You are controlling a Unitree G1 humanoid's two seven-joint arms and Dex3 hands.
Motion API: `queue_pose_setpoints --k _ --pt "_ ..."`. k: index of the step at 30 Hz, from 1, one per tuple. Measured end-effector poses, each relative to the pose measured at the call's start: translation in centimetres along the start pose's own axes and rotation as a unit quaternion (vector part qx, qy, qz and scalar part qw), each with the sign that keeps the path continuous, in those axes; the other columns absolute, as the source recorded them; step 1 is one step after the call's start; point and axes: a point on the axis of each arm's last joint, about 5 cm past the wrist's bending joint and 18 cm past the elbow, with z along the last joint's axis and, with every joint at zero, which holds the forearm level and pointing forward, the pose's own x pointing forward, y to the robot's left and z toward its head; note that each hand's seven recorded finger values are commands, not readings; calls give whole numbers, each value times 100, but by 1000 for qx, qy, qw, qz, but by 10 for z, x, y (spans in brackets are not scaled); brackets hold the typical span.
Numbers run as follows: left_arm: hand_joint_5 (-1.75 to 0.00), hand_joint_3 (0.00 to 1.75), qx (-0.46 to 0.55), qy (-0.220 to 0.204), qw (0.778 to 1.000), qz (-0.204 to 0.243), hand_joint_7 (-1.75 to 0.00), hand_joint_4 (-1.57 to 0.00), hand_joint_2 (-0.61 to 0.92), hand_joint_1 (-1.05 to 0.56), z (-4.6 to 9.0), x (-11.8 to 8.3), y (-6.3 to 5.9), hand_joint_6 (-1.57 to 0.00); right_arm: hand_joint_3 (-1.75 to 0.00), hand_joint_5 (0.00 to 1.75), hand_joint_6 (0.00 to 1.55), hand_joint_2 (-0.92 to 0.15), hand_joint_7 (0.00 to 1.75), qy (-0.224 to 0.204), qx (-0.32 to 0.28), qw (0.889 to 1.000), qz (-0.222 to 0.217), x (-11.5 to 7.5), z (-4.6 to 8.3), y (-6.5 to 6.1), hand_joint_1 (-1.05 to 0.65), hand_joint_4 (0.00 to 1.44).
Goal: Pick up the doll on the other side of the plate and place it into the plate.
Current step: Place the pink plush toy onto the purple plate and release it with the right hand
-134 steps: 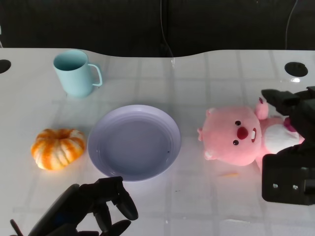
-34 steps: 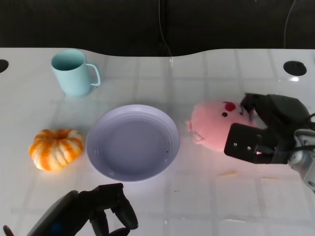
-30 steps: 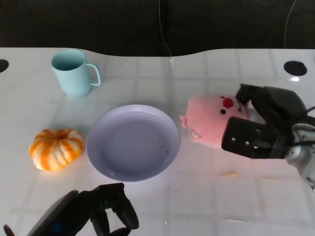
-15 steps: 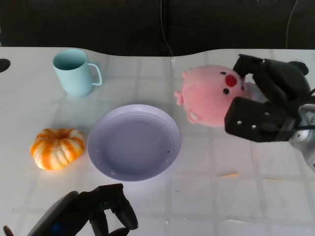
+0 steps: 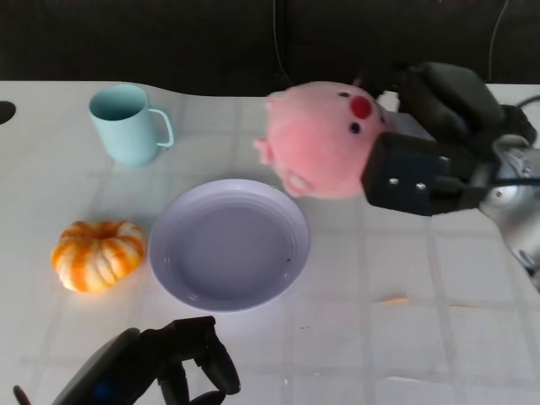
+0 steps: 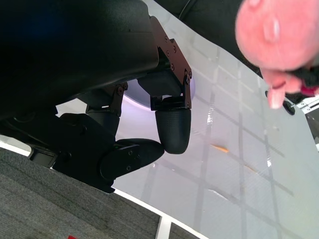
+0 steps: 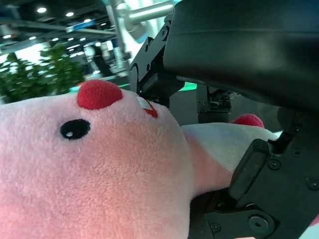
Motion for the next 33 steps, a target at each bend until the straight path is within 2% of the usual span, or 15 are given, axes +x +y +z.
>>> queue_pose_setpoints --k 2,5,7,11,13,15,21,24,26,27,28,29,30,31,33 --pt "-175 84 0 -1 1000 -1 -135 -63 65 -24 0 1 -1 -65 -113 175 73 -42 175 -14 1 1000 8 4 8 1 -21 96" --pt "-175 83 -2 -4 1000 -4 -135 -63 65 -24 0 2 -3 -64 -113 175 81 -42 155 -29 -1 999 19 8 17 5 -22 93" --pt "-175 83 -2 -6 1000 -4 -135 -62 65 -25 1 3 -4 -64 -112 175 83 -41 150 -38 -4 999 22 10 22 7 -23 93" --pt "-175 83 4 -8 1000 -7 -135 -64 65 -25 0 4 -6 -64 -102 175 73 -47 166 -57 4 998 39 15 34 13 -22 92" --pt "-175 83 3 -10 1000 -7 -136 -65 65 -25 1 5 -6 -64 -95 175 73 -52 158 -63 13 997 52 17 40 20 -24 90" --pt "-175 83 2 -11 1000 -6 -135 -64 65 -25 1 5 -7 -64 -90 175 72 -55 162 -64 19 996 65 19 46 26 -25 91" --pt "-175 84 2 -11 1000 -6 -135 -63 65 -24 1 6 -8 -64 -90 175 73 -57 170 -71 27 993 95 23 57 44 -25 90" --pt "-175 84 2 -12 1000 -6 -135 -63 65 -24 2 6 -9 -64 -95 175 73 -53 169 -78 24 991 110 23 59 52 -23 91" --pt "-175 84 3 -13 1000 -8 -135 -64 65 -24 2 6 -10 -64 -92 175 77 -51 145 -82 22 989 120 23 61 57 -23 86" --pt "-175 84 3 -13 1000 -8 -135 -64 65 -25 2 7 -10 -64 -82 168 82 -53 120 -83 22 989 124 22 62 58 -24 86" --pt "-175 84 3 -13 1000 -8 -135 -64 65 -25 2 7 -11 -64 -66 153 87 -59 83 -84 21 988 128 22 63 59 -27 83" --pt "-175 84 3 -13 1000 -9 -135 -64 65 -25 3 7 -11 -64 -55 143 90 -65 60 -84 19 987 137 23 63 59 -28 80" --pt "-175 84 5 -13 1000 -9 -135 -63 65 -25 3 7 -11 -63 -37 110 81 -76 32 -81 15 985 154 23 63 59 -32 73" --pt "-175 84 5 -13 1000 -9 -136 -63 65 -25 3 7 -11 -63 -25 85 75 -84 17 -78 12 981 177 23 63 59 -37 68" --pt "-175 85 6 -13 1000 -9 -136 -63 65 -25 3 7 -11 -64 -17 49 56 -90 5 -76 0 972 224 22 62 57 -46 53"
